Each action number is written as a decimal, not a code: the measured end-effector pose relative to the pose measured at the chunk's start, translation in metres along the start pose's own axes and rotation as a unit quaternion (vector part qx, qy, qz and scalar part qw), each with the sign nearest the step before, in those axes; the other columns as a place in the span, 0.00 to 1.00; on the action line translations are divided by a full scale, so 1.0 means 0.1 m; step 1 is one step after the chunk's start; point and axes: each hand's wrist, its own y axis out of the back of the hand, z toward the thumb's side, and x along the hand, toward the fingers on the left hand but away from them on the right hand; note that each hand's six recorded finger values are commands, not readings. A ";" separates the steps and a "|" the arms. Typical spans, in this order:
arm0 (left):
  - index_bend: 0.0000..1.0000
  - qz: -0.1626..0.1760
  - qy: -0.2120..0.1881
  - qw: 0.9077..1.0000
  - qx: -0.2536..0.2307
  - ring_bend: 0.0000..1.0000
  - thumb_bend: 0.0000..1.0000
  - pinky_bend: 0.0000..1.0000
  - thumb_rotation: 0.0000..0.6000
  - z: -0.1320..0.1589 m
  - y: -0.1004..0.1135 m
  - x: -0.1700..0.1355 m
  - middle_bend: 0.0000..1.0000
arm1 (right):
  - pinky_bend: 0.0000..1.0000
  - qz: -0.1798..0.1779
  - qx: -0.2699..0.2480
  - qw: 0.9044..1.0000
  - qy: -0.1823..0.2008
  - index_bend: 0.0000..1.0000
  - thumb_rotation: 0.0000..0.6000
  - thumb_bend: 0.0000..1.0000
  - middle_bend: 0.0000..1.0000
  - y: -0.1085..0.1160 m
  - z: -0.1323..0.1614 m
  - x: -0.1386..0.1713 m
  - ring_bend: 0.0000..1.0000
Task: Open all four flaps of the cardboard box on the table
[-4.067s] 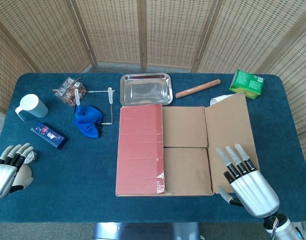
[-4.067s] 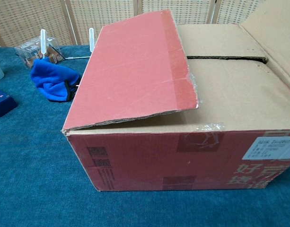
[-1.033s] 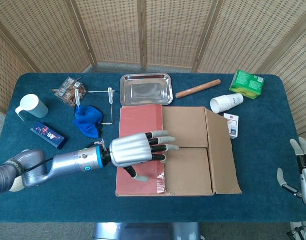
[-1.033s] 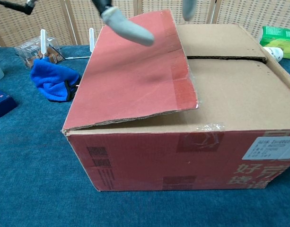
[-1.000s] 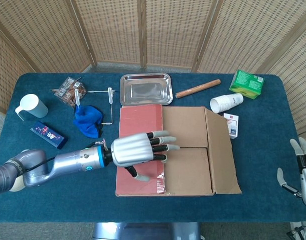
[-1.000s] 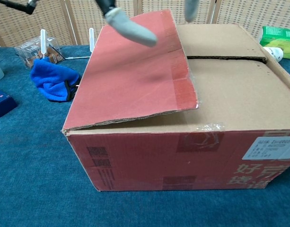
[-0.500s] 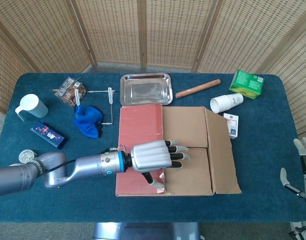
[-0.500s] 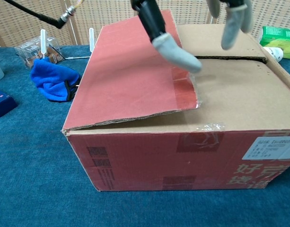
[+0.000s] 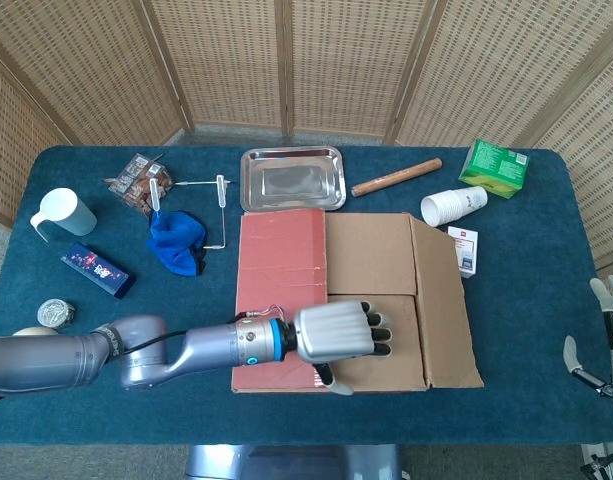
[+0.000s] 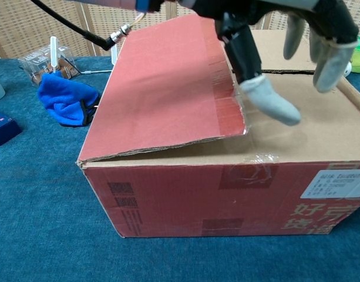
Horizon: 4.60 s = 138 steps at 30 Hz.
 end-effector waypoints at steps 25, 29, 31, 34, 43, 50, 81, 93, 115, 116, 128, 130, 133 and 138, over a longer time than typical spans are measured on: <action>0.51 -0.018 0.013 1.000 0.013 0.52 0.00 0.44 0.62 0.04 -0.07 0.03 0.79 | 0.00 0.002 -0.007 1.000 0.003 0.00 0.39 0.50 0.00 0.01 0.01 0.02 0.00; 0.52 -0.027 0.019 0.999 0.014 0.60 0.00 0.49 0.61 0.03 -0.09 0.01 0.82 | 0.00 0.002 -0.008 1.000 0.004 0.00 0.39 0.50 0.00 0.01 0.01 0.02 0.00; 0.52 -0.029 0.022 0.999 0.015 0.64 0.00 0.51 0.61 0.02 -0.09 0.00 0.83 | 0.00 0.001 -0.008 1.000 0.003 0.00 0.39 0.50 0.00 0.02 0.01 0.02 0.00; 0.52 -0.028 0.026 0.999 0.013 0.67 0.00 0.54 0.62 0.01 -0.07 -0.02 0.84 | 0.00 0.001 -0.009 1.000 0.002 0.00 0.39 0.51 0.00 0.02 0.01 0.02 0.00; 0.55 -0.011 0.038 0.999 0.014 0.73 0.00 0.65 0.61 -0.03 0.08 -0.12 0.90 | 0.00 0.004 -0.008 1.000 0.005 0.00 0.39 0.51 0.00 0.00 0.02 0.02 0.00; 0.52 0.021 0.026 0.999 0.031 0.48 0.00 0.42 0.61 0.01 0.13 -0.09 0.69 | 0.00 0.005 -0.006 1.000 0.009 0.00 0.39 0.51 0.00 -0.01 0.04 0.03 0.00; 0.55 -0.021 0.015 0.999 0.043 0.65 0.00 0.44 0.62 0.09 -0.07 -0.02 0.92 | 0.00 0.003 -0.017 1.000 0.006 0.00 0.41 0.52 0.00 0.02 0.02 0.03 0.00; 0.55 -0.014 0.045 0.998 0.042 0.68 0.00 0.50 0.60 -0.02 0.12 -0.25 0.94 | 0.00 0.007 -0.019 1.000 0.009 0.00 0.41 0.53 0.00 0.01 0.04 0.04 0.00; 0.56 0.003 0.110 0.994 0.015 0.69 0.00 0.52 0.62 -0.20 0.52 -1.00 0.94 | 0.00 0.018 -0.021 0.999 0.019 0.00 0.42 0.54 0.00 -0.04 0.10 0.05 0.00; 0.56 0.002 0.112 0.994 0.014 0.69 0.00 0.52 0.61 -0.21 0.52 -1.02 0.94 | 0.00 0.018 -0.021 0.999 0.020 0.00 0.42 0.54 0.00 -0.04 0.10 0.05 0.00; 0.57 0.006 0.155 0.988 0.010 0.69 0.00 0.52 0.62 -0.28 0.65 -1.44 0.94 | 0.00 0.019 -0.027 0.999 0.024 0.00 0.43 0.54 0.00 -0.03 0.12 0.05 0.00; 0.57 0.006 0.162 0.987 0.013 0.69 0.00 0.52 0.61 -0.28 0.65 -1.54 0.94 | 0.00 0.021 -0.026 0.999 0.024 0.00 0.43 0.54 0.00 -0.03 0.13 0.06 0.00; 0.57 0.002 0.167 0.986 0.012 0.69 0.00 0.51 0.61 -0.28 0.62 -1.63 0.94 | 0.00 0.022 -0.026 0.999 0.026 0.00 0.43 0.54 0.00 -0.04 0.14 0.06 0.00; 0.57 -0.015 0.181 0.983 0.009 0.69 0.00 0.51 0.60 -0.34 0.50 -1.76 0.94 | 0.00 0.023 -0.024 0.999 0.027 0.00 0.43 0.54 0.00 -0.05 0.16 0.06 0.00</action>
